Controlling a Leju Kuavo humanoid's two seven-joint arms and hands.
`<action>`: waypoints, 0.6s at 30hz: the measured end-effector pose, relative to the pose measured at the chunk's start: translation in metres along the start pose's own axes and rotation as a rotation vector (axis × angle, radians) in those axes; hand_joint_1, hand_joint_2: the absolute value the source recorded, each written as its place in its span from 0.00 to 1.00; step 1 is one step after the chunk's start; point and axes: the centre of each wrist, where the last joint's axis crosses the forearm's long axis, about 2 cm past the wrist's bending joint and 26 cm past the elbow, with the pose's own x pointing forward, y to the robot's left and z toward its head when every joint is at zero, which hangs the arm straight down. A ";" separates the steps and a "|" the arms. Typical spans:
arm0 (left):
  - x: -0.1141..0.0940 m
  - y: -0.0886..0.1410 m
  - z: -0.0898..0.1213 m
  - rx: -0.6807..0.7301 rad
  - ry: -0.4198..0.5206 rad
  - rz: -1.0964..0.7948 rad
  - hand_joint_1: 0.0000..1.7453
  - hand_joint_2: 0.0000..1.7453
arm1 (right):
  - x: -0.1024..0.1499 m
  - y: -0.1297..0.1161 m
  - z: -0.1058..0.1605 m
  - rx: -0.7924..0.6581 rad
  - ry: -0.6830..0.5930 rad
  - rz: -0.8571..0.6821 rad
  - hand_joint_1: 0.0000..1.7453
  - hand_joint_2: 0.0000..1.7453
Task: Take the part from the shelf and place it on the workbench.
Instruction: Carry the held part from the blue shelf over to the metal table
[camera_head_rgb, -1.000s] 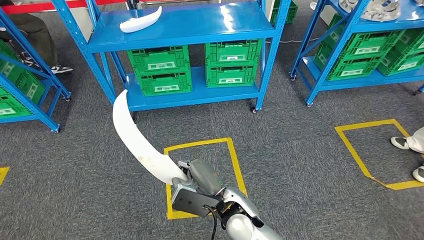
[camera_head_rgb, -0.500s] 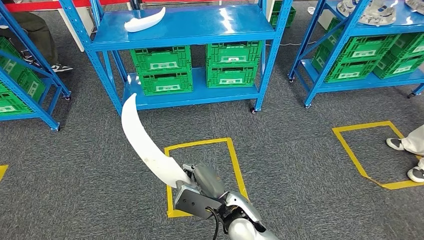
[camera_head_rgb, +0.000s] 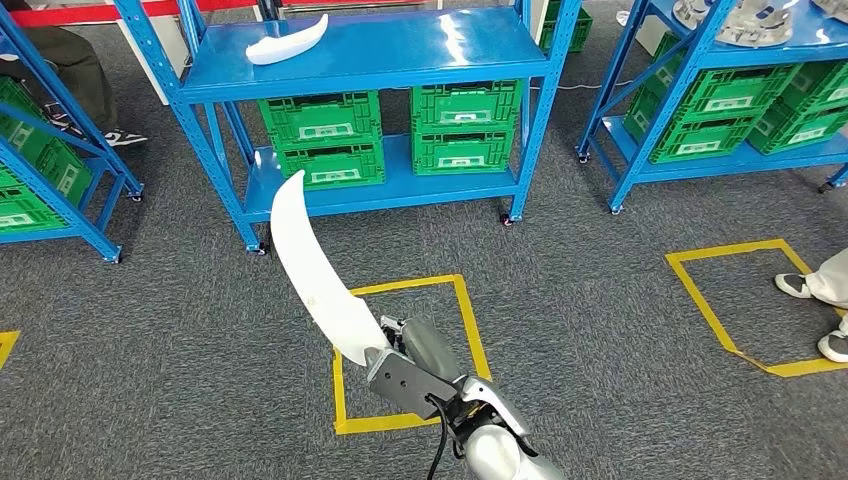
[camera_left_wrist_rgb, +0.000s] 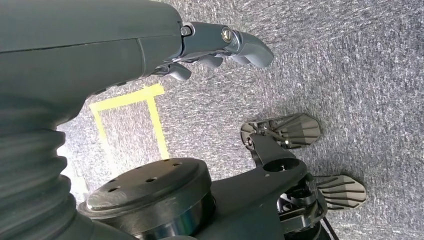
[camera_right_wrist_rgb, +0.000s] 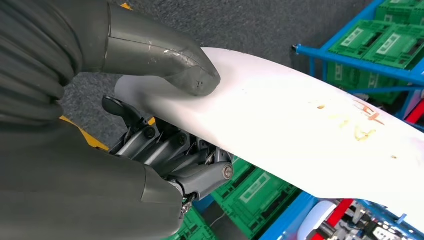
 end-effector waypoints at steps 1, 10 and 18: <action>0.000 0.000 0.000 0.000 -0.001 -0.001 0.00 1.00 | 0.000 -0.001 0.000 -0.011 0.007 -0.002 0.93 1.00; 0.000 0.000 0.000 0.001 -0.001 -0.003 0.00 1.00 | 0.004 -0.006 0.006 -0.064 0.010 0.065 0.93 1.00; 0.001 0.001 0.000 0.003 -0.003 -0.007 0.00 1.00 | 0.011 -0.008 0.006 -0.088 -0.005 0.134 0.93 1.00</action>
